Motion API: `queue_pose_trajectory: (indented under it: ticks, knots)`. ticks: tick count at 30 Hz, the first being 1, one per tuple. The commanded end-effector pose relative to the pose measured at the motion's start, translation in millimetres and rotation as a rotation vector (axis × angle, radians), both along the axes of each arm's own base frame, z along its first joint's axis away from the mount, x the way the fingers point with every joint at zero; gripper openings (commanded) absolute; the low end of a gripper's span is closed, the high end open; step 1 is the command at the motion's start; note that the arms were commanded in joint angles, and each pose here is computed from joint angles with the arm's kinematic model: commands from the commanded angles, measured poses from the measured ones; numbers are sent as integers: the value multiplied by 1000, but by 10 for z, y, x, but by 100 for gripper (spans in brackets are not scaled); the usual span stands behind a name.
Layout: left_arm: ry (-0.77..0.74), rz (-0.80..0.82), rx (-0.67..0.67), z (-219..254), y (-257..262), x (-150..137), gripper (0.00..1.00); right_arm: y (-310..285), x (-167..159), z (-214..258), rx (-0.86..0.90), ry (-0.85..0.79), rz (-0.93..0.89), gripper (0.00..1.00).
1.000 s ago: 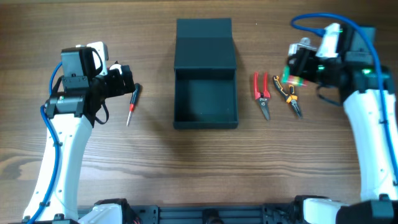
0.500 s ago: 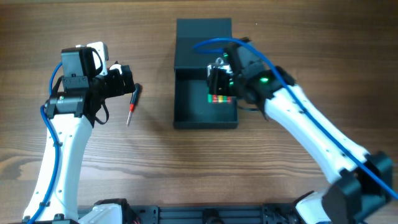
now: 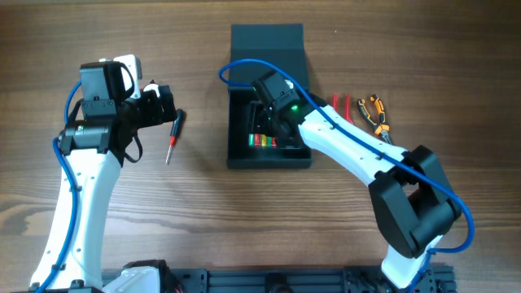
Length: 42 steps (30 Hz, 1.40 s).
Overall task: Pack container
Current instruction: 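Carry the screwdriver case into the green box and release, then move the right gripper back to the orange-black pliers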
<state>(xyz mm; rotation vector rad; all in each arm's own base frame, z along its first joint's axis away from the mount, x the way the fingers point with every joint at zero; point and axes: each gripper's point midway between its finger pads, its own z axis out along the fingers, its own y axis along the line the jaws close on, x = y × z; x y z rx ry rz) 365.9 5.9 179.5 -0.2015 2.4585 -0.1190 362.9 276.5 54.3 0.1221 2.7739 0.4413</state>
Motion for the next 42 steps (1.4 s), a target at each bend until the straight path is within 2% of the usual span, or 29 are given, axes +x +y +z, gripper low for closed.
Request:
queue_pose_trajectory:
  ticks: [1, 5, 7, 14, 18, 21, 26, 28, 32, 35, 37, 39, 42]
  knots:
    - [-19, -10, 18, 77, 3, 41, 100, 160, 2, -17, 19, -20, -2, 23]
    - [-19, -10, 18, 77, 3, 41, 100, 252, 0, 14, 23, -51, 12, 27]
    - [-19, -10, 18, 77, 3, 41, 100, 236, 3, 9, 13, -54, 12, 38]
    - [-19, -10, 18, 77, 3, 41, 100, 229, -7, 3, -5, -62, 50, 66]
    - [-19, -10, 18, 77, 3, 41, 100, 247, 9, 17, -29, -96, 130, 68]
    - [-19, -10, 18, 77, 3, 41, 100, 248, -5, 12, -38, -99, 159, 76]
    - [-19, -10, 18, 76, 3, 40, 100, 249, -5, 12, -36, -98, 156, 84]
    - [-19, -10, 18, 77, 3, 41, 100, 248, -2, 13, -28, -91, 134, 78]
    - [-19, -10, 18, 77, 3, 40, 100, 196, 62, 47, -27, -100, 80, 76]
    - [-19, -10, 18, 77, 3, 41, 100, 72, 307, 358, -90, -225, 158, 71]
    - [-19, -10, 18, 77, 3, 40, 100, -21, 505, 852, -120, -351, 245, 72]
    - [-19, -10, 18, 77, 3, 41, 100, -247, 642, 1374, -182, -449, 291, 75]
    - [-19, -10, 18, 77, 3, 40, 100, -830, 769, 1817, -289, -500, 249, 84]
